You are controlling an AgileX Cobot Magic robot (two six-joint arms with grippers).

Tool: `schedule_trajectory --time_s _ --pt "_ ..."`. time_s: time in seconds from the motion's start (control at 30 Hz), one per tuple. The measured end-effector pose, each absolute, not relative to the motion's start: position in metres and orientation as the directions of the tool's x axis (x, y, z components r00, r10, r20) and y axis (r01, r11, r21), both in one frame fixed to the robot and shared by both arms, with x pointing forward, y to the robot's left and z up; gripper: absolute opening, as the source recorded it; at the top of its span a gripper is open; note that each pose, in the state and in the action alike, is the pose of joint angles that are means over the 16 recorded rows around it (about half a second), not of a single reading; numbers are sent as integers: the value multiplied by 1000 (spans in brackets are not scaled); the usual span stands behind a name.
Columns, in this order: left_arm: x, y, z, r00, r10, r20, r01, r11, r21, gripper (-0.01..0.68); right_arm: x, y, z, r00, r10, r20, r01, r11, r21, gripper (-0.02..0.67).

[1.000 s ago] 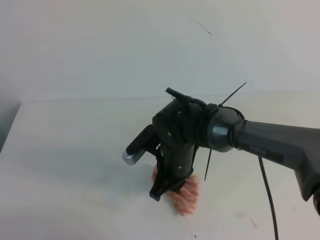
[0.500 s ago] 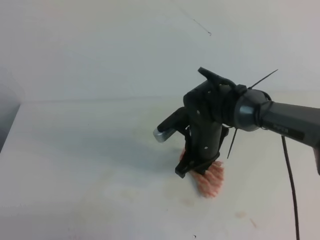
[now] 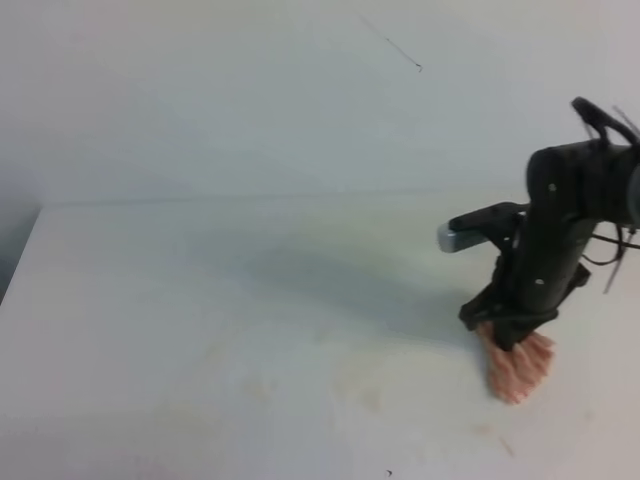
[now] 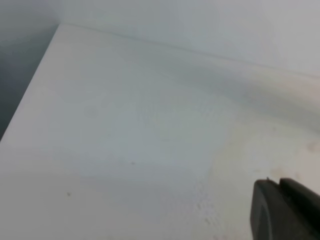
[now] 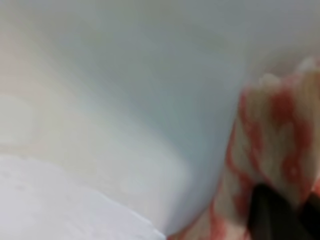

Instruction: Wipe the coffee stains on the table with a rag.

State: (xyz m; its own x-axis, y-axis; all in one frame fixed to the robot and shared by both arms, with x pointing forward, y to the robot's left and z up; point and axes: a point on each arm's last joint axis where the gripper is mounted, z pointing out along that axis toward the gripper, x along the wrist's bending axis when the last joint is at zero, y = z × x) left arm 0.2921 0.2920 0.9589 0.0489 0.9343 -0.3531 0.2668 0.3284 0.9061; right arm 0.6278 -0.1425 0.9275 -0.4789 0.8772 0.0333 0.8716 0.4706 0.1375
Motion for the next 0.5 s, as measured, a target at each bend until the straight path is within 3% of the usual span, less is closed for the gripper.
schedule_trajectory --time_s 0.23,0.5 --pt "292 292 959 49 934 -353 267 328 906 -1 602 -189 942 -388 921 34 903 373 213 28" --pt "292 292 959 50 934 -353 267 328 906 -1 576 -207 951 -335 941 49 904 306 298 33"
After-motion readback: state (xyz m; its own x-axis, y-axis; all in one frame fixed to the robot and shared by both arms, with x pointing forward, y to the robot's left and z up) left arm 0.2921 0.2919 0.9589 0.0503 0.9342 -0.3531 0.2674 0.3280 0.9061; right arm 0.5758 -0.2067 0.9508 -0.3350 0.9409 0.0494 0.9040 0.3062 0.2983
